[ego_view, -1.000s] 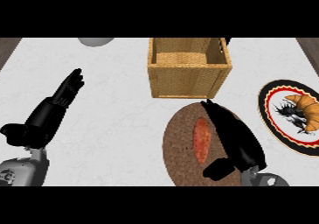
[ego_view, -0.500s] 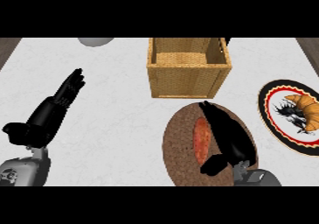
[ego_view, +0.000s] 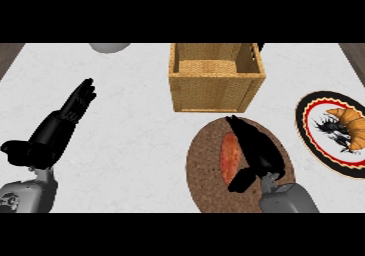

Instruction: Pick the sweet potato from the placemat and place it in the basket

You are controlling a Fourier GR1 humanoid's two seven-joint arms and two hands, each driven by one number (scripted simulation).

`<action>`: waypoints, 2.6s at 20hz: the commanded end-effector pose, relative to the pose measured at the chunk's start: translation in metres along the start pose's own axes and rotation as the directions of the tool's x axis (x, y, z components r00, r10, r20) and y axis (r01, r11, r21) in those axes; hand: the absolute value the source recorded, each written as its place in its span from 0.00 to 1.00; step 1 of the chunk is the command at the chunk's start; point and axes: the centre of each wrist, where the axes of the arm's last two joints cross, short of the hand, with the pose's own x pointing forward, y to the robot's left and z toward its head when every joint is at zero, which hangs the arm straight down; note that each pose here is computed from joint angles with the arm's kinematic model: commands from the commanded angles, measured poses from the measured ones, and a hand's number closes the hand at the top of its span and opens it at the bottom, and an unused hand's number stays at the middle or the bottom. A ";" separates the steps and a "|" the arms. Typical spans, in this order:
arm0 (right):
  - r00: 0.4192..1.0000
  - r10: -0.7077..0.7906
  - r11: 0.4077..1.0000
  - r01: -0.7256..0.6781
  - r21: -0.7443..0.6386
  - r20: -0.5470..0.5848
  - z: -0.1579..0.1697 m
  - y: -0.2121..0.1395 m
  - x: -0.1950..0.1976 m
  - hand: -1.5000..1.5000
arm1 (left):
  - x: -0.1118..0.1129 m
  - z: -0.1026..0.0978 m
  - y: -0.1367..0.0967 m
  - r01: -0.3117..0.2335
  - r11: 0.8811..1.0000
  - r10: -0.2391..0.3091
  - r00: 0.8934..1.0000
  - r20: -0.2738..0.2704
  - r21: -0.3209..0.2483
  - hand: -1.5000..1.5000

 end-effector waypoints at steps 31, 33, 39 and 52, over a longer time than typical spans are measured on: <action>0.938 0.108 0.993 -0.089 -0.073 0.329 0.070 0.093 0.157 1.00 | -0.006 -0.015 -0.017 -0.003 0.999 0.004 1.000 0.005 -0.041 0.50; 0.927 -0.028 0.998 0.045 -0.037 0.375 0.085 0.085 0.160 1.00 | -0.005 -0.012 -0.010 -0.005 1.000 0.006 1.000 0.026 -0.021 0.50; 0.775 -0.256 0.900 0.410 -0.151 0.578 0.121 0.042 0.182 1.00 | 0.002 -0.017 -0.019 0.007 0.999 -0.007 1.000 0.001 -0.038 0.50; 0.832 -0.230 0.827 0.440 -0.349 0.505 0.154 -0.039 0.213 1.00 | 0.000 -0.012 -0.018 0.001 1.000 -0.001 1.000 -0.008 0.004 0.50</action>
